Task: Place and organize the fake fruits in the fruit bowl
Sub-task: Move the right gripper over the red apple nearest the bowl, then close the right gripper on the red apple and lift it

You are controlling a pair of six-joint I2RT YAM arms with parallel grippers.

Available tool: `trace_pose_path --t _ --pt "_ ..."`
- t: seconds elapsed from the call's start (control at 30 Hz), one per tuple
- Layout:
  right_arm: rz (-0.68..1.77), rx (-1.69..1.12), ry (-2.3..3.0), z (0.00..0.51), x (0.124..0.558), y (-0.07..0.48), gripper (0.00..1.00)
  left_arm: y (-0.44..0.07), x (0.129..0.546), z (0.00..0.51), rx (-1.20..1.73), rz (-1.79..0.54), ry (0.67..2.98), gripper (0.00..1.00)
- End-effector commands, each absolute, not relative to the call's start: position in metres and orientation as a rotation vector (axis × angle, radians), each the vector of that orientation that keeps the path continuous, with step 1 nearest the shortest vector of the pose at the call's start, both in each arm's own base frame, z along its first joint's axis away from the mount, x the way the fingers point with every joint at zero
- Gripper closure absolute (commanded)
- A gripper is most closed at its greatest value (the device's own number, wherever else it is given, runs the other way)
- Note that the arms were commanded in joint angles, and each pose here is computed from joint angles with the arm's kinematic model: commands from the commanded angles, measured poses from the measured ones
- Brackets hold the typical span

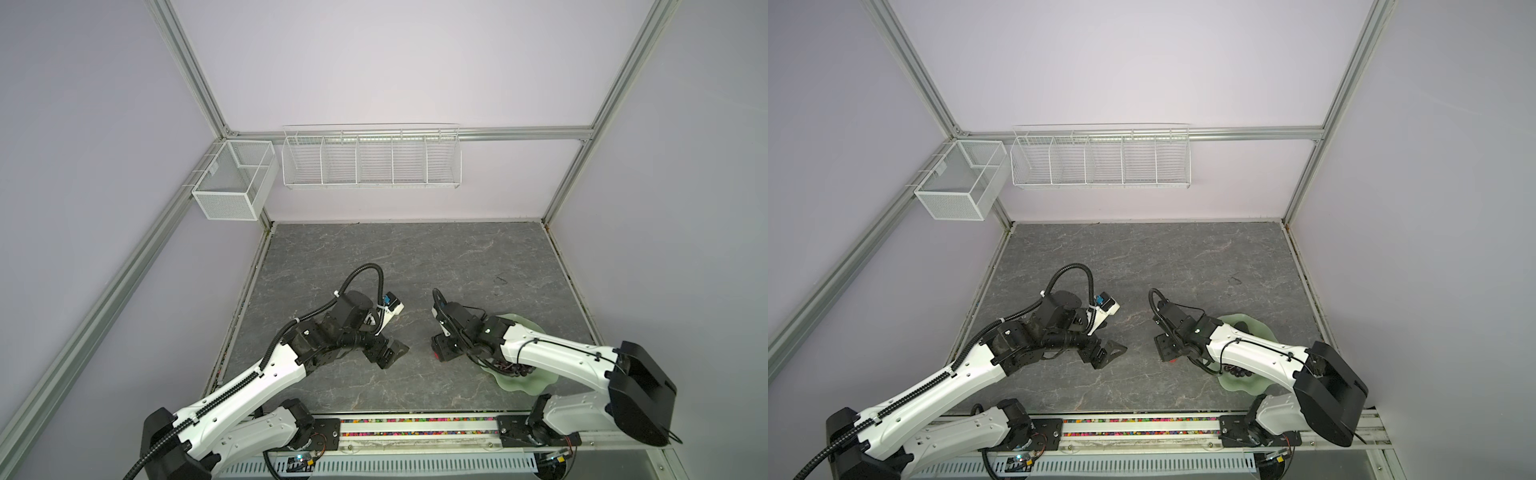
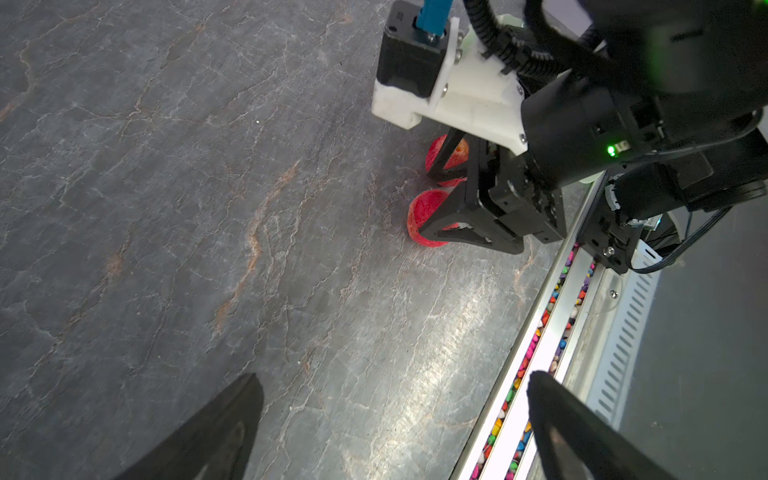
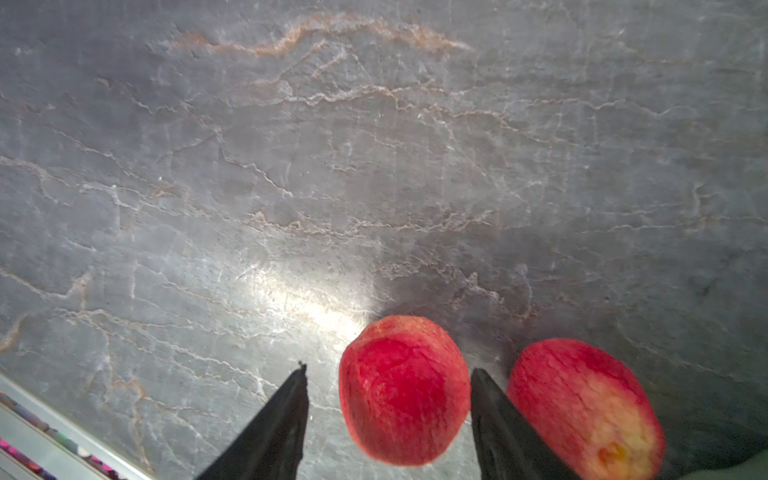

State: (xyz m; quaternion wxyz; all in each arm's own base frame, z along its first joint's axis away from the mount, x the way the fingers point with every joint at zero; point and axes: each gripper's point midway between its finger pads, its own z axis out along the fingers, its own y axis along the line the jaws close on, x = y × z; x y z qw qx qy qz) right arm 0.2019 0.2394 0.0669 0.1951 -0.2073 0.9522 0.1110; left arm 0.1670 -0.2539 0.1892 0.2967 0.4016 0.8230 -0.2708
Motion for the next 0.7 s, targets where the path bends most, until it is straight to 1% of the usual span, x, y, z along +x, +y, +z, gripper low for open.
trace_pose_path --t 0.0,0.4,0.53,0.6,0.67 --pt "0.289 -0.579 2.687 0.058 0.199 0.239 0.36 -0.252 0.167 0.187 1.064 -0.704 2.195 0.01" --pt "0.218 -0.581 2.746 0.037 0.198 0.236 0.36 -0.251 0.167 0.186 1.069 -0.699 2.193 0.01" --pt "0.21 -0.582 2.747 0.037 0.199 0.238 0.44 -0.251 0.167 0.186 1.072 -0.694 2.191 0.01" --pt "0.207 -0.582 2.74 0.04 0.2 0.239 0.51 -0.251 0.167 0.188 1.07 -0.697 2.188 0.01" --pt "0.214 -0.579 2.727 0.047 0.202 0.24 0.53 -0.251 0.167 0.189 1.07 -0.696 2.185 0.01"
